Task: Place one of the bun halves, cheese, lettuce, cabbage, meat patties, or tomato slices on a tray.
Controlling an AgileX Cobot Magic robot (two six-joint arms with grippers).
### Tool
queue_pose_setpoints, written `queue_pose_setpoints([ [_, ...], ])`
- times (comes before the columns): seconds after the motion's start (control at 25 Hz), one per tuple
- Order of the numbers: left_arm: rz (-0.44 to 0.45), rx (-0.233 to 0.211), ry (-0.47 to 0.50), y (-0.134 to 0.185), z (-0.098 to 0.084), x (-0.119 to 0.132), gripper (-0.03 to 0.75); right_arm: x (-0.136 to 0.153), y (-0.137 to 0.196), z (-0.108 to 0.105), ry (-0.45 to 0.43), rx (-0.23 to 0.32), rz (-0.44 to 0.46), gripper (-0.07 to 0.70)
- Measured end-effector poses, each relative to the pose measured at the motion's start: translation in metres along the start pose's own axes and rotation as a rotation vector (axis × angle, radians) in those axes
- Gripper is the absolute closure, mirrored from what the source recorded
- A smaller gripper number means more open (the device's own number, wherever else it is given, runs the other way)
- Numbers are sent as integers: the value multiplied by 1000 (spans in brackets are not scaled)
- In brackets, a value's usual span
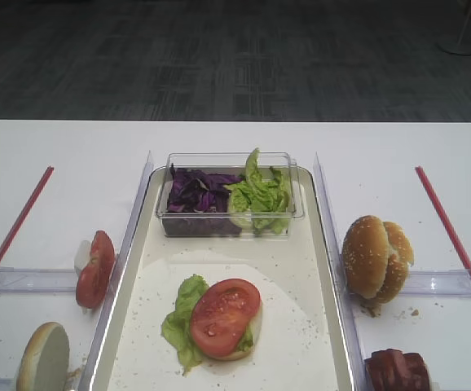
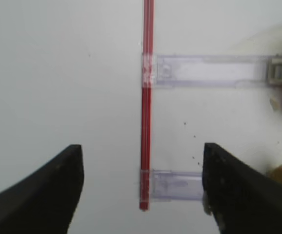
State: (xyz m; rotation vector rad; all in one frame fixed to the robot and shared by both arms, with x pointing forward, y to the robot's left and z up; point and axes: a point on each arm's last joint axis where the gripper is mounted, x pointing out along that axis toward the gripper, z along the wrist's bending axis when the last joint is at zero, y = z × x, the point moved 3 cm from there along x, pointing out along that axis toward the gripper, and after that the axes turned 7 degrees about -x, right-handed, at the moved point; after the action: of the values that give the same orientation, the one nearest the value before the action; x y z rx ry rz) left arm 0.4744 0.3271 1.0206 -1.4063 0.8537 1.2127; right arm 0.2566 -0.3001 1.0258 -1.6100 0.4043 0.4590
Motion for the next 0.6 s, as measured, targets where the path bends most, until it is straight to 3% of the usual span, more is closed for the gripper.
queue_pose_setpoints([
  [0.4,-53,-29,48,76,7,-6,244,0,0,0,0,0,0,-48],
  [0.6,-133,-40,67,106,12,-20,244,0,0,0,0,0,0,-48],
])
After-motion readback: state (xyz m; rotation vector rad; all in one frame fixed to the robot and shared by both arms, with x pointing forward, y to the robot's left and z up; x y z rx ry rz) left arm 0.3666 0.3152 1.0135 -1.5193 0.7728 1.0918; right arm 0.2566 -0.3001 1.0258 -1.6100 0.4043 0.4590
